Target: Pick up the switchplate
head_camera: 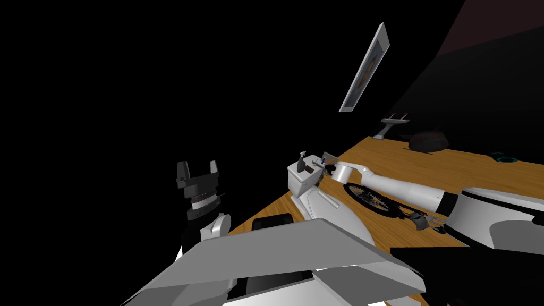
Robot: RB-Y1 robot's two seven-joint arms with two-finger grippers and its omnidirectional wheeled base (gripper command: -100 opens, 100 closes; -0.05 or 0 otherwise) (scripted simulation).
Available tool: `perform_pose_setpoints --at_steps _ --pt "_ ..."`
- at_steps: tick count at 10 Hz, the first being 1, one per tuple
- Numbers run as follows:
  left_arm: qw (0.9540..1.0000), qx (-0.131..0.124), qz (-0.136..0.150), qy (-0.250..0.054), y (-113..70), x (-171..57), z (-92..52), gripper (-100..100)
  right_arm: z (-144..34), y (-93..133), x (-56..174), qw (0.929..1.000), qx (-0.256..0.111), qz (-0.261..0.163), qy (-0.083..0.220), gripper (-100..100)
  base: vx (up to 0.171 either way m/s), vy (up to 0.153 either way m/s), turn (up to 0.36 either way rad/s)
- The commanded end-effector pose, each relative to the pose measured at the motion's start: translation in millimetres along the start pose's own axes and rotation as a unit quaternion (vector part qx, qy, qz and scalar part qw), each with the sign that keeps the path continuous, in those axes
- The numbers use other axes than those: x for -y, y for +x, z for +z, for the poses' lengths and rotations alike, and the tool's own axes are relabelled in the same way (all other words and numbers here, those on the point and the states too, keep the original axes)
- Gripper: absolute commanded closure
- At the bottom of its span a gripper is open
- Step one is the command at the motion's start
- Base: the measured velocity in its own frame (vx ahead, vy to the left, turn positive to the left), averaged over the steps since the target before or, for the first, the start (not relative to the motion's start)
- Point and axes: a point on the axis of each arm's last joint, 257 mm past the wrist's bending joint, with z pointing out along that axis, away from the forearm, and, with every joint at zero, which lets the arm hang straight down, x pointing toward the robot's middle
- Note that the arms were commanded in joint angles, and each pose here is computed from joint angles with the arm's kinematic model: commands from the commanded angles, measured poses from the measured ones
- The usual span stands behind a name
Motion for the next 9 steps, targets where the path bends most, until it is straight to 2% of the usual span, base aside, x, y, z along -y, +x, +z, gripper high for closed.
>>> perform_pose_setpoints --at_steps 1,2,4,5,6,8,9 --pt "1.0000 0.000 0.000 0.000 0.0 0.0 0.0 0 1.4 -18.1 -17.4 0.9997 0.015 0.011 -0.015 100 -0.006 -0.025 0.014" --pt "1.0000 0.000 0.000 0.000 0.0 0.0 0.0 0 8.8 -15.3 -13.9 0.9999 -0.009 -0.009 -0.002 100 -0.044 -0.075 -0.117" --pt "1.0000 0.000 0.000 0.000 0.0 0.0 0.0 0 5.8 -54.5 -29.0 0.9997 0.019 0.007 -0.014 100 -0.040 -0.076 -0.091" --pt "1.0000 0.000 0.000 0.000 0.0 0.0 0.0 0 6.0 -58.7 -38.3 0.9995 0.022 0.010 -0.022 100 -0.004 -0.016 0.012" --pt "1.0000 0.000 0.000 0.000 0.0 0.0 0.0 0 11.7 -61.3 -33.3 0.9999 0.004 -0.012 -0.008 100 -0.039 -0.078 -0.196" --pt "1.0000 0.000 0.000 0.000 0.0 0.0 0.0 0 5.6 -97.7 -47.2 0.9995 0.027 0.000 -0.020 100 -0.030 -0.084 -0.074" --pt "1.0000 0.000 0.000 0.000 0.0 0.0 0.0 0 4.9 -104.5 -60.8 0.9990 0.032 0.003 -0.030 100 -0.007 -0.018 0.043"
